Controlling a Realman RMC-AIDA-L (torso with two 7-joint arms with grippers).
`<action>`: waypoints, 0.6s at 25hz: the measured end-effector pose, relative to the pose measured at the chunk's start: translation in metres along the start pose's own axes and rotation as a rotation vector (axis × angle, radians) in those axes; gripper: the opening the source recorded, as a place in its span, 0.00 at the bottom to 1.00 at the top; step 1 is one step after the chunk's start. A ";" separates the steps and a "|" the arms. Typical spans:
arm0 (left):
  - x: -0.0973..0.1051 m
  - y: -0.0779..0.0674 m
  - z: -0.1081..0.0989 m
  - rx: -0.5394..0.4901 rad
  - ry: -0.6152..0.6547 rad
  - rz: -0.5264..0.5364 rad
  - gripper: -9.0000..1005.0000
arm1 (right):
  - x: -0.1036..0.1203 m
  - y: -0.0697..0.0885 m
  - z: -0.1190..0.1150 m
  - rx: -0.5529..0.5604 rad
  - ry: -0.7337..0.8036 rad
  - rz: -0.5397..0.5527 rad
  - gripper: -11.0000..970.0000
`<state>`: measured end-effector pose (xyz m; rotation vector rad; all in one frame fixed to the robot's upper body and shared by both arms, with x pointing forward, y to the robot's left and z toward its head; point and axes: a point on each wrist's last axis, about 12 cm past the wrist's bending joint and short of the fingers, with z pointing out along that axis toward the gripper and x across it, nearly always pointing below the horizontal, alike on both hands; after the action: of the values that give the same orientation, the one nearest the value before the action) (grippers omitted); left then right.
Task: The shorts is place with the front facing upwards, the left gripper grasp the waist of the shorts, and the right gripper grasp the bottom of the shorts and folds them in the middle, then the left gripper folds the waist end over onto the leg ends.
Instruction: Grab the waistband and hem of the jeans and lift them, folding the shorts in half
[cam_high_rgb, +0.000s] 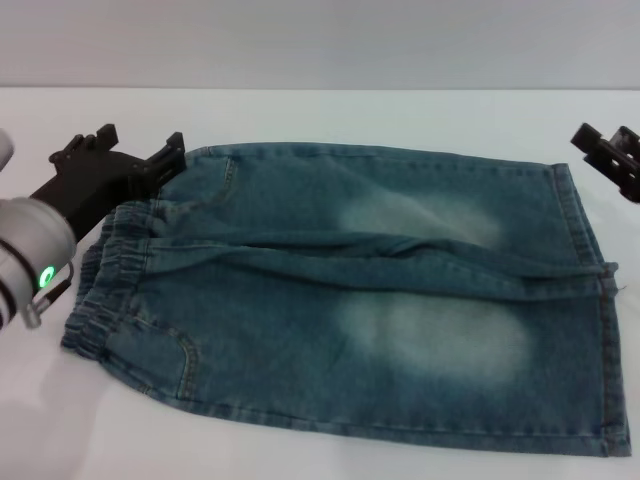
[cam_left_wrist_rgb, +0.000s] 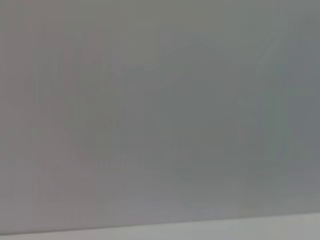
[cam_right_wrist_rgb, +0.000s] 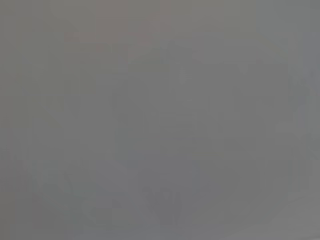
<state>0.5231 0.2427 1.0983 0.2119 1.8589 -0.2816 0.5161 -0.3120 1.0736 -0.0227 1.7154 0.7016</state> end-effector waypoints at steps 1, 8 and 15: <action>-0.006 -0.003 0.000 -0.011 0.028 0.012 0.83 | -0.006 0.003 0.003 0.034 0.032 -0.019 0.76; -0.034 -0.023 -0.005 -0.038 0.227 0.077 0.83 | -0.055 0.040 0.019 0.344 0.299 -0.162 0.76; -0.055 -0.024 -0.025 -0.052 0.362 0.093 0.83 | -0.081 0.081 0.000 0.452 0.446 -0.244 0.76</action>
<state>0.5096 0.2273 1.1596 0.3296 2.2042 -0.1358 0.5084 -0.2742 1.1818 -0.0771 2.2202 0.1173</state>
